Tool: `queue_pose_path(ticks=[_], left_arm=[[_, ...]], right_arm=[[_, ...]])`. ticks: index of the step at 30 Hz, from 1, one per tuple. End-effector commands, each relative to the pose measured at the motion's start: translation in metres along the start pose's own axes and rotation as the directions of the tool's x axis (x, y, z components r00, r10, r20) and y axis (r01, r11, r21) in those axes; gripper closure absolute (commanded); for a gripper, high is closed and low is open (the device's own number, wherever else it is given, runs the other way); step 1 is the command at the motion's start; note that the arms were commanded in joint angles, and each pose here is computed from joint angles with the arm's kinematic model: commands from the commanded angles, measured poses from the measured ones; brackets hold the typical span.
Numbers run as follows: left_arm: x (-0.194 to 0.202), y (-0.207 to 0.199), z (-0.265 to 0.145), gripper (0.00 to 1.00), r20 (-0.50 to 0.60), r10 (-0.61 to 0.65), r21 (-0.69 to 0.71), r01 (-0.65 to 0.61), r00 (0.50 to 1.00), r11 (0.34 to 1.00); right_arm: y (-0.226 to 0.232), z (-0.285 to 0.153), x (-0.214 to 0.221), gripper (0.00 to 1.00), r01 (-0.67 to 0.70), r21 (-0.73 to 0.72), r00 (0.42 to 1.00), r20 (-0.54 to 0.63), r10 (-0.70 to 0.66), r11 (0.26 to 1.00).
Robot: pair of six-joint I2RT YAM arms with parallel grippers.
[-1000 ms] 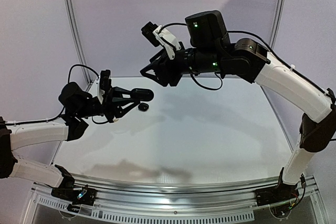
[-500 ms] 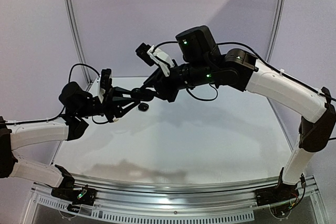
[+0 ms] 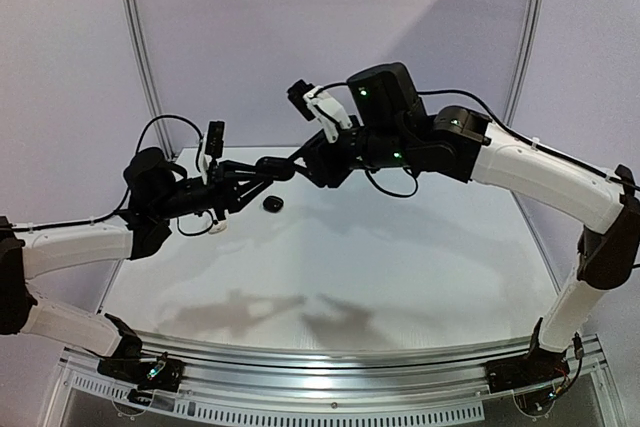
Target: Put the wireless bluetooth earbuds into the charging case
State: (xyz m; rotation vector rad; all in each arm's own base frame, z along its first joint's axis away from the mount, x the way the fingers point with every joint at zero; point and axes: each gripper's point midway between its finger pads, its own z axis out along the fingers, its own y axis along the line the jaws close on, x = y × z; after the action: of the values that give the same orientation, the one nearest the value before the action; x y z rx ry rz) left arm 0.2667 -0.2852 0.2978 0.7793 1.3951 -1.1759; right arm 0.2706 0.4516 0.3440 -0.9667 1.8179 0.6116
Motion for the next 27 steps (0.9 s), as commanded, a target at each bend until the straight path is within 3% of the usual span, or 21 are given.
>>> queue_pose_path(ticks=[1, 6, 9, 15, 18, 25, 27], left_arm=[[0.030, 0.066, 0.000, 1.00, -0.110, -0.227, -0.217, 0.200, 0.968, 0.956], [0.061, 0.119, -0.001, 1.00, -0.209, -0.466, -0.325, 0.388, 0.860, 0.862], [0.100, 0.152, -0.018, 1.00, -0.242, -0.629, -0.443, 0.493, 0.739, 0.749], [0.181, 0.167, -0.046, 1.00, -0.279, -0.826, -0.586, 0.594, 0.490, 0.551], [0.200, 0.171, -0.050, 1.00, -0.264, -0.883, -0.606, 0.646, 0.389, 0.465], [0.231, 0.178, -0.060, 1.00, -0.201, -0.944, -0.651, 0.684, 0.262, 0.329], [0.240, 0.180, -0.065, 0.92, -0.180, -0.958, -0.671, 0.684, 0.225, 0.287]], right_arm=[[-0.063, -0.036, -0.014, 0.46, -0.181, 0.168, 0.974, 0.167, 0.153, 0.969], [-0.090, -0.047, 0.014, 0.43, -0.274, 0.229, 0.957, 0.163, 0.240, 0.934], [-0.096, -0.046, 0.034, 0.42, -0.285, 0.255, 0.957, 0.130, 0.260, 0.924], [-0.100, -0.036, 0.064, 0.39, -0.316, 0.248, 0.949, 0.076, 0.307, 0.916], [-0.105, -0.031, 0.077, 0.39, -0.349, 0.247, 0.937, 0.066, 0.344, 0.904], [-0.104, -0.017, 0.097, 0.37, -0.381, 0.247, 0.922, 0.026, 0.387, 0.891], [-0.105, -0.016, 0.099, 0.37, -0.392, 0.248, 0.917, 0.029, 0.397, 0.886]])
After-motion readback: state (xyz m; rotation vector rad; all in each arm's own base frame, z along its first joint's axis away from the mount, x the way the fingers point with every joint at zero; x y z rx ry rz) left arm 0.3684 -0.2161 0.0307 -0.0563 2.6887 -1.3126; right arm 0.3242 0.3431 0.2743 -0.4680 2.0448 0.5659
